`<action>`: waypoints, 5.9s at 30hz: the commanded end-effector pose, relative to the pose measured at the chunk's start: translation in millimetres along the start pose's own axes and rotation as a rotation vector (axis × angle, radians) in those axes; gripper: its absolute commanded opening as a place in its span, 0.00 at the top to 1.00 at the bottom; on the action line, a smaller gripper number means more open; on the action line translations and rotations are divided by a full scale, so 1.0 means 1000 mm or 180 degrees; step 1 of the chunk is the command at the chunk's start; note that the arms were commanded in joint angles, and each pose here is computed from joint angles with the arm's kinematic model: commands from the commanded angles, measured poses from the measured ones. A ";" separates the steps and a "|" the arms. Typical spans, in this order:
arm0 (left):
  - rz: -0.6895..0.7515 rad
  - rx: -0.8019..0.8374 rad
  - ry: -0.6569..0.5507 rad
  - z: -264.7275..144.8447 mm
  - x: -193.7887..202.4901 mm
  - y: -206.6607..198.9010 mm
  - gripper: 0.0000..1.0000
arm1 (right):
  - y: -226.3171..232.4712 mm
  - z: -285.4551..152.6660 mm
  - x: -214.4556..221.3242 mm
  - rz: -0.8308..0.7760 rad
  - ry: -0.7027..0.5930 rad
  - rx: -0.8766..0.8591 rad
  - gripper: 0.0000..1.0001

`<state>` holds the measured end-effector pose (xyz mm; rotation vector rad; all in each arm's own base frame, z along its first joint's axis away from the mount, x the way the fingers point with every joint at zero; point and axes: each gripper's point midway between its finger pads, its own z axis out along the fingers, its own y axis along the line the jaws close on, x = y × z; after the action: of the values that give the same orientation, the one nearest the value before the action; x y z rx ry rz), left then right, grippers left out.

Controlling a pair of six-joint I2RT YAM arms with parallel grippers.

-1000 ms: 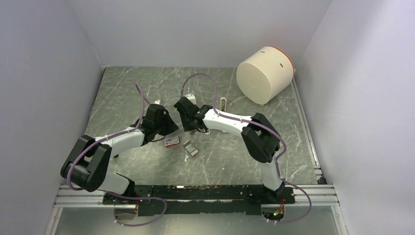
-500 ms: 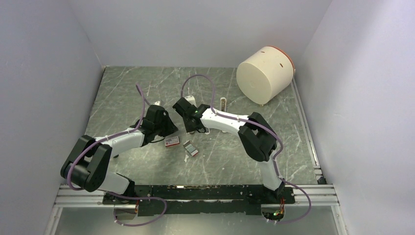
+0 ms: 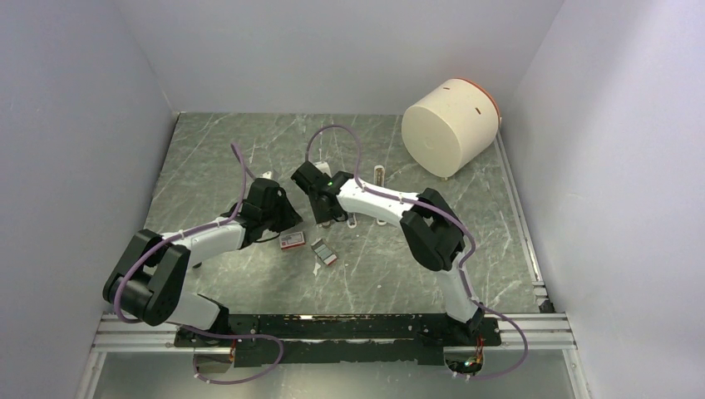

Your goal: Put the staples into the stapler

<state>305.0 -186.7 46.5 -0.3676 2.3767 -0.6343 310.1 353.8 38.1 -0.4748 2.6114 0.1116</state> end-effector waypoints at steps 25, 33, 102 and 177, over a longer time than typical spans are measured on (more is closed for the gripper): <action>0.0054 0.0317 -0.0715 -0.072 -0.047 -0.025 0.37 | -0.039 -0.102 -0.072 0.0501 -0.1206 -0.0120 0.38; 0.0246 0.0548 -0.0806 -0.109 -0.049 -0.037 0.04 | -0.091 -0.114 -0.063 0.0627 -0.1248 -0.0196 0.27; 0.0428 0.1348 0.0397 -0.009 0.017 -0.147 0.58 | -0.111 -0.021 -0.062 0.0546 -0.0743 0.0181 0.79; 0.0671 0.0251 0.0896 0.088 0.094 -0.052 0.92 | -0.085 -0.026 0.012 0.0663 -0.0619 0.0116 0.79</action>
<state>316.0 -332.8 16.4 0.0144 2.4456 -0.9435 321.7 265.8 58.5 -0.2155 2.4804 0.1329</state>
